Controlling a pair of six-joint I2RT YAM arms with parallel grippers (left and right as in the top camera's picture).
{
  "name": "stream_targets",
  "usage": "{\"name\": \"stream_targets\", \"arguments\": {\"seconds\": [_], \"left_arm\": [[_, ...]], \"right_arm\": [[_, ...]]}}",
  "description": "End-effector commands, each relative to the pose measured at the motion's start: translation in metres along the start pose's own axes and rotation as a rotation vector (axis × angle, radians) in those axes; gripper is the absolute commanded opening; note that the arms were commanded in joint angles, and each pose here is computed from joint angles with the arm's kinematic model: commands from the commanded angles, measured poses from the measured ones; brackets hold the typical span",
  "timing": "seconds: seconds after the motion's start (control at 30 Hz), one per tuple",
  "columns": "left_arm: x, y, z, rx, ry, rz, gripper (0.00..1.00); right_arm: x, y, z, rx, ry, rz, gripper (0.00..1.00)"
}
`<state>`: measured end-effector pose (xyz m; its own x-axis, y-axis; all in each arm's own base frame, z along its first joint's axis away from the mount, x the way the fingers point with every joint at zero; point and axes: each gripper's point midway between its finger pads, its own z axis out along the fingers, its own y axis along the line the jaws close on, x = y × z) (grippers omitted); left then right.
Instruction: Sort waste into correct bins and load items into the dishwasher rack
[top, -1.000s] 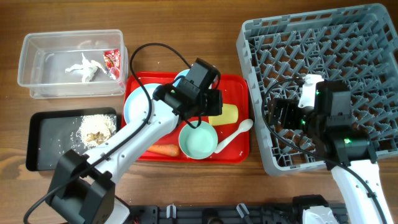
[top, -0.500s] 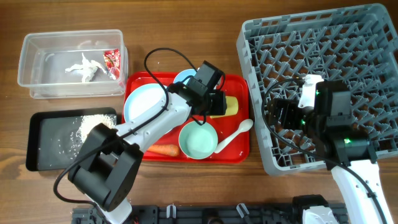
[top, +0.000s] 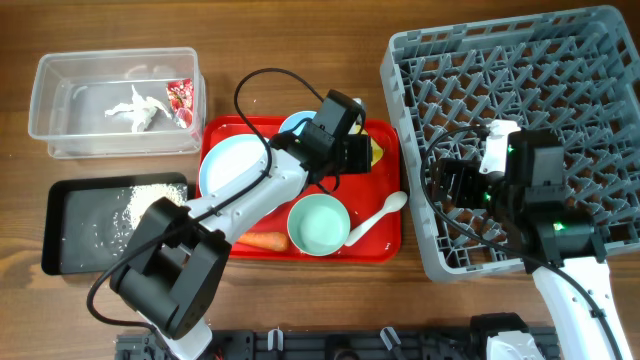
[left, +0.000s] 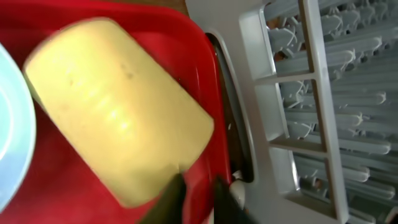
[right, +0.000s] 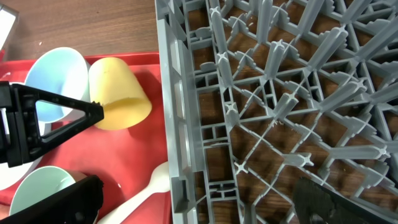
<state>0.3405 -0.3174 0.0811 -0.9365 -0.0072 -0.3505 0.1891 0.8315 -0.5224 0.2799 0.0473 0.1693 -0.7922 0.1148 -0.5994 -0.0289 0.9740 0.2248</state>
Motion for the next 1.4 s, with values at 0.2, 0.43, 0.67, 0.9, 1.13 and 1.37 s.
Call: {"name": "stream_targets", "arguments": {"seconds": [0.2,0.43,0.67,0.9,1.13,1.37], "left_arm": [[0.015,-0.006,0.007,0.012,0.046,-0.001,0.34],[0.009,0.027,0.004,-0.167,-0.022,-0.146,0.39],[0.002,0.023,0.006,-0.144,-0.065,-0.314,0.47],[-0.006,0.032,0.014,-0.156,-0.131,-0.516,0.52],[-0.006,0.034,0.05,-0.106,-0.118,-0.516,0.63],[-0.011,0.029,0.051,-0.082,-0.132,-0.48,0.38]], "right_arm": [[-0.004,-0.001,-0.003,0.01,-0.017,0.004,1.0],[-0.003,-0.001,-0.003,0.011,-0.014,0.005,1.0],[-0.003,-0.001,-0.003,0.011,-0.014,0.005,1.0],[-0.002,-0.001,-0.003,0.011,-0.01,0.006,1.0],[-0.002,-0.001,-0.003,0.012,-0.006,0.007,1.0],[-0.001,-0.002,-0.003,0.012,-0.005,0.007,1.0]]}}
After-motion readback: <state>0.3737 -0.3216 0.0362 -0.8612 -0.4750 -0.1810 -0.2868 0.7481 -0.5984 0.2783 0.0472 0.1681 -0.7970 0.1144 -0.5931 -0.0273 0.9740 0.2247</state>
